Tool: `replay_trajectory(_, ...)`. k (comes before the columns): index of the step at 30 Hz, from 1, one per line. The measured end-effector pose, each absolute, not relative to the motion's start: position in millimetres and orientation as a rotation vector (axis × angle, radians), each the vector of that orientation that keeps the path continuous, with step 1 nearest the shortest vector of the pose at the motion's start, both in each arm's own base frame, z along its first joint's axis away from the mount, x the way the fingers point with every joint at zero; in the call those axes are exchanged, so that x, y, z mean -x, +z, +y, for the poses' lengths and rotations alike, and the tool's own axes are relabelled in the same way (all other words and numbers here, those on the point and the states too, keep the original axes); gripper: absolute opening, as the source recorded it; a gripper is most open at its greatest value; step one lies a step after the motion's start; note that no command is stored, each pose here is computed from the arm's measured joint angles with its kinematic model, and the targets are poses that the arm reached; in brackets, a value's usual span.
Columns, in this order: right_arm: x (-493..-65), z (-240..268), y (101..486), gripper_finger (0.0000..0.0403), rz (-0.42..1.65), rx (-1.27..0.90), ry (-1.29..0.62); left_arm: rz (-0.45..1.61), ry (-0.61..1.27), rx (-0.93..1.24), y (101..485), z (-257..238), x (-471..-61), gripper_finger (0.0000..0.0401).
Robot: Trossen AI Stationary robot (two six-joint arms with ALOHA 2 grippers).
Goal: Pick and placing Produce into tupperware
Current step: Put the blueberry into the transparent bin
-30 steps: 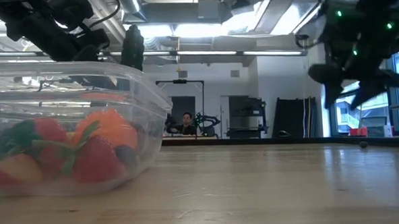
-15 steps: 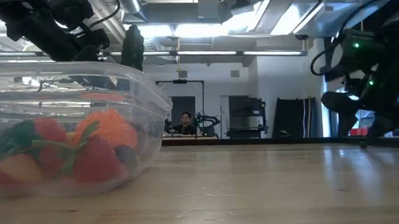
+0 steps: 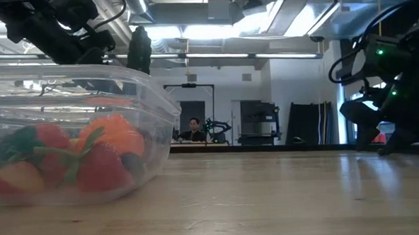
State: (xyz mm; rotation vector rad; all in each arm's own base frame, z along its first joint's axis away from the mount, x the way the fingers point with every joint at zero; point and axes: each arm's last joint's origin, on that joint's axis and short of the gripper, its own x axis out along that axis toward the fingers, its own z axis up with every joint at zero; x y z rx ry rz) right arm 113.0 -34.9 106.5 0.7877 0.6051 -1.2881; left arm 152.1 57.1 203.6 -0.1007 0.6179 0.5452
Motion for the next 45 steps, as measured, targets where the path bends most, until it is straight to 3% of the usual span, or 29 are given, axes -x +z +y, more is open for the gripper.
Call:
replay_trajectory(12,-116.0,-34.0,106.6,0.0291,0.665,-0.794,-1.236,0.617,0.547,0.105,203.6,57.1,-152.1,0.0176)
replay_trajectory(22,-114.9,-33.1,105.5,0.0213,0.705,-0.804,-1.230,0.616,0.547,0.108,203.5,57.1,-152.0,0.0176)
replay_trajectory(29,-114.8,-32.1,105.0,0.0180,0.733,-0.830,-1.209,0.616,0.547,0.108,203.5,57.1,-152.0,0.0176)
replay_trajectory(45,-114.5,-31.1,104.5,0.0173,0.743,-0.869,-1.205,0.617,0.547,0.107,203.5,57.1,-152.0,0.0176)
